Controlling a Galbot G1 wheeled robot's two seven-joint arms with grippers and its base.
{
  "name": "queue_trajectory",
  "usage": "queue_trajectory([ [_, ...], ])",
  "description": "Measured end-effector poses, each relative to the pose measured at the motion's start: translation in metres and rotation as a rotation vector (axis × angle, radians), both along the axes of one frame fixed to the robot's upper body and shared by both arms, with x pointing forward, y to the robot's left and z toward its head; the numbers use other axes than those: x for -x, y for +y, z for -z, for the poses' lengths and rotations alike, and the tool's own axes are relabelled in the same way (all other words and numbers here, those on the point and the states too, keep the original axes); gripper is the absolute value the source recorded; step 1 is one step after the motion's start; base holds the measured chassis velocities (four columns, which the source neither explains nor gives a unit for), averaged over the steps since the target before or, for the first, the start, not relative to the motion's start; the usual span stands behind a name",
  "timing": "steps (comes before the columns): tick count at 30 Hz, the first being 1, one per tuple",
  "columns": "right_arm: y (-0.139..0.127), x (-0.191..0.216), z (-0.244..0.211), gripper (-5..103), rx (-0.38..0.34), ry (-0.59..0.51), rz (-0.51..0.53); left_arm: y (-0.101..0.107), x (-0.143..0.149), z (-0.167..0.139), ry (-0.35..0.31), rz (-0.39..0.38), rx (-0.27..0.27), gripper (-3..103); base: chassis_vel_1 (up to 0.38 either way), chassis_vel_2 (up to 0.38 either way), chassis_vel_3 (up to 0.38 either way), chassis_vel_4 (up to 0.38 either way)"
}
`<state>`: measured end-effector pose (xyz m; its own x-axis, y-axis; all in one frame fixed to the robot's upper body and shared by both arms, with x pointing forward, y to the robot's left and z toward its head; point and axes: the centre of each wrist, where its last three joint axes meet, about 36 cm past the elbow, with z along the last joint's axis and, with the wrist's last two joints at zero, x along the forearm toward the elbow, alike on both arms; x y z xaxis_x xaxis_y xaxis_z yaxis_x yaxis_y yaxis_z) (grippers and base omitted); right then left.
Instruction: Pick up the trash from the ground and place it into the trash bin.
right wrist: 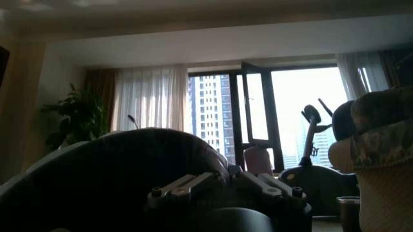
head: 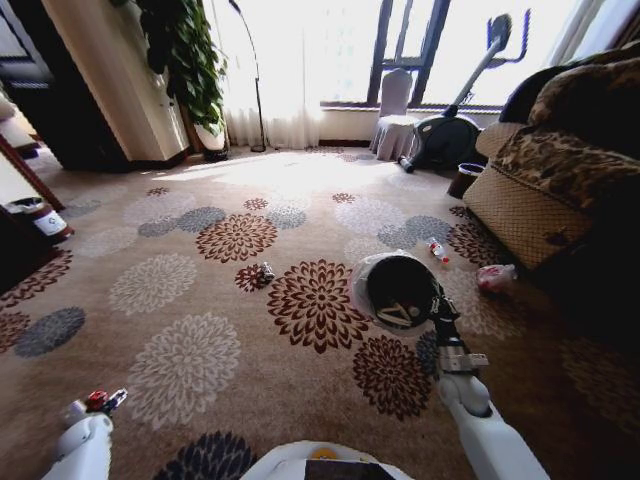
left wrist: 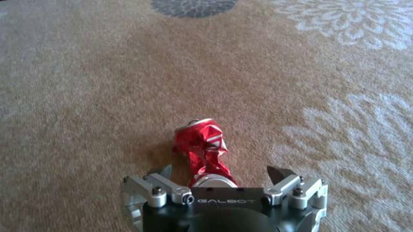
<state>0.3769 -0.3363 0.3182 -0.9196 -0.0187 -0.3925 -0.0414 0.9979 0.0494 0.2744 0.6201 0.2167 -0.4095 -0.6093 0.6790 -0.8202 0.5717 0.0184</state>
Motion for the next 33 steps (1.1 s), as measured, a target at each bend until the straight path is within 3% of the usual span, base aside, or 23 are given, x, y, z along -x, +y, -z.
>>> queue_trajectory([
  [5,-0.003,0.001,0.0,0,-0.003,0.001,0.007,-0.004,-0.003,0.005,0.005,0.006,0.025,89,0.0,0.0,0.0,0.0],
  [8,-0.005,0.0,-0.002,0,-0.009,-0.002,0.012,-0.009,-0.001,0.013,0.027,0.013,0.028,74,0.0,0.0,0.0,0.0],
  [10,-0.006,0.0,-0.002,0,-0.01,-0.002,0.013,-0.01,0.0,0.014,0.031,0.013,0.03,74,0.0,0.0,0.0,0.0],
  [12,-0.009,0.001,-0.001,0,-0.012,0.0,0.017,-0.01,0.001,0.016,0.032,0.011,0.032,62,0.0,0.0,0.0,0.0],
  [16,-0.011,0.001,0.0,0,-0.014,0.002,0.023,-0.011,0.005,0.015,0.023,0.005,0.032,53,0.0,0.0,0.0,0.0],
  [23,-0.012,0.0,0.001,0,-0.015,0.001,0.026,-0.019,0.009,0.017,0.002,0.006,0.04,53,0.0,0.0,0.0,0.0],
  [26,-0.013,0.0,0.003,0,-0.015,0.003,0.028,-0.03,0.008,0.009,-0.044,0.02,0.054,53,0.0,0.0,0.0,0.0],
  [28,-0.013,0.0,0.004,0,-0.015,0.007,0.029,-0.051,-0.001,-0.013,-0.133,0.101,0.039,53,0.0,0.0,0.0,0.0],
  [29,-0.012,-0.001,0.005,0,-0.013,0.008,0.026,-0.064,-0.009,-0.029,-0.195,0.154,0.027,53,0.0,0.0,0.0,0.0],
  [31,-0.007,-0.006,0.005,0,-0.01,0.004,0.011,-0.094,-0.034,-0.084,-0.398,0.267,0.018,53,0.0,0.0,0.0,0.0],
  [32,-0.007,-0.006,0.005,0,-0.01,0.004,0.011,-0.094,-0.034,-0.084,-0.398,0.267,0.018,53,0.0,0.0,0.0,0.0],
  [33,-0.005,-0.008,0.004,0,-0.009,0.002,0.006,-0.104,-0.043,-0.102,-0.458,0.297,0.025,53,0.0,0.0,0.0,0.0],
])
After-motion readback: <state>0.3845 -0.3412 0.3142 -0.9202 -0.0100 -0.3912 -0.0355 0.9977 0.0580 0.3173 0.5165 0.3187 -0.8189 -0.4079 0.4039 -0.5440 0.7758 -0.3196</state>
